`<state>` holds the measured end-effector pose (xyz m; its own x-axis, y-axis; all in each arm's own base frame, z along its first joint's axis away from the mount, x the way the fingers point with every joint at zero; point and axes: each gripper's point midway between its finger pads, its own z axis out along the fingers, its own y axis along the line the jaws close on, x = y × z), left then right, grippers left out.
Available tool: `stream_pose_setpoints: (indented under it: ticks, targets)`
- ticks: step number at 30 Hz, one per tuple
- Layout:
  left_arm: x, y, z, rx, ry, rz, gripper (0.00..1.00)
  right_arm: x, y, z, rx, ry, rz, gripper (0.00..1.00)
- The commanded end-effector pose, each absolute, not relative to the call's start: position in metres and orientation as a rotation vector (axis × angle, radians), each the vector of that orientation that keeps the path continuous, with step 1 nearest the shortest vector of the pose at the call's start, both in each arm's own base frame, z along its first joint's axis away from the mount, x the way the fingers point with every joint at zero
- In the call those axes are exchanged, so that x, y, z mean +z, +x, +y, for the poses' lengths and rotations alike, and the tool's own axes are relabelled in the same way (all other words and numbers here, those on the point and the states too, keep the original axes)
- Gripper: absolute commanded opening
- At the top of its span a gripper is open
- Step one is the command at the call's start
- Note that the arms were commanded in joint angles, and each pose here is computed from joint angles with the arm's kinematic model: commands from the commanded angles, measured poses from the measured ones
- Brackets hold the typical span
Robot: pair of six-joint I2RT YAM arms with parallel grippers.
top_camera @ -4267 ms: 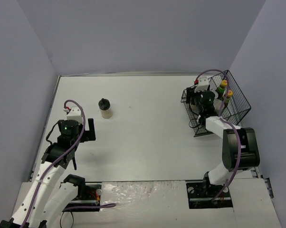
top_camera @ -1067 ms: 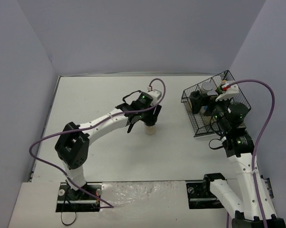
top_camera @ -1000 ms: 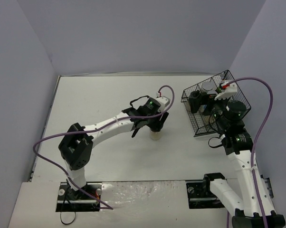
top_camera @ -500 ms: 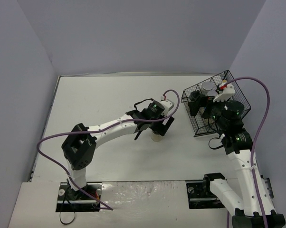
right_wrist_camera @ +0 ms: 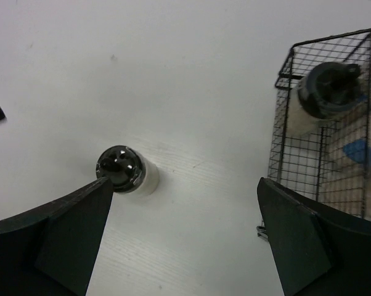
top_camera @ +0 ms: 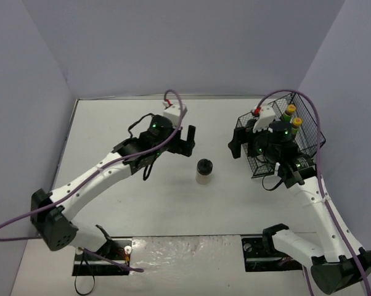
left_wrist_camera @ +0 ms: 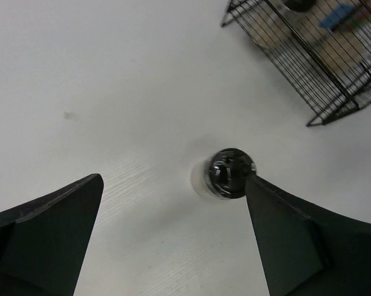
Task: Organize the condiment bottles
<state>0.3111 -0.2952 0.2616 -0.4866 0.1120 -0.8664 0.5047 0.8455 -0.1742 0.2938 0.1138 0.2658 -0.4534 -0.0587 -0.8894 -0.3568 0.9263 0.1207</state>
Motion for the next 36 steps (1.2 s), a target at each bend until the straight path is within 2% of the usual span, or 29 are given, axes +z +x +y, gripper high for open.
stream_pose_setpoints:
  ticks: [1,9,13,27,36]
  targets:
    - [0.264,0.319,-0.217,-0.406,0.22,2.065,0.97,0.251,0.299,0.144,0.339,-0.416,2.076,1.0]
    - [0.235,0.298,-0.082,-0.147,-0.026,2.11,0.97,0.197,0.294,0.205,0.355,-0.609,2.202,1.0]
    - [0.215,0.282,-0.04,0.006,-0.07,2.126,0.97,0.176,0.295,0.228,0.341,-0.661,2.243,1.0]
    - [0.18,0.282,-0.032,0.071,-0.049,2.137,0.97,0.13,0.304,0.239,0.266,-0.629,2.372,0.99]
    - [0.181,0.283,-0.028,0.094,-0.048,2.129,0.97,0.12,0.303,0.24,0.248,-0.616,2.4,0.9]
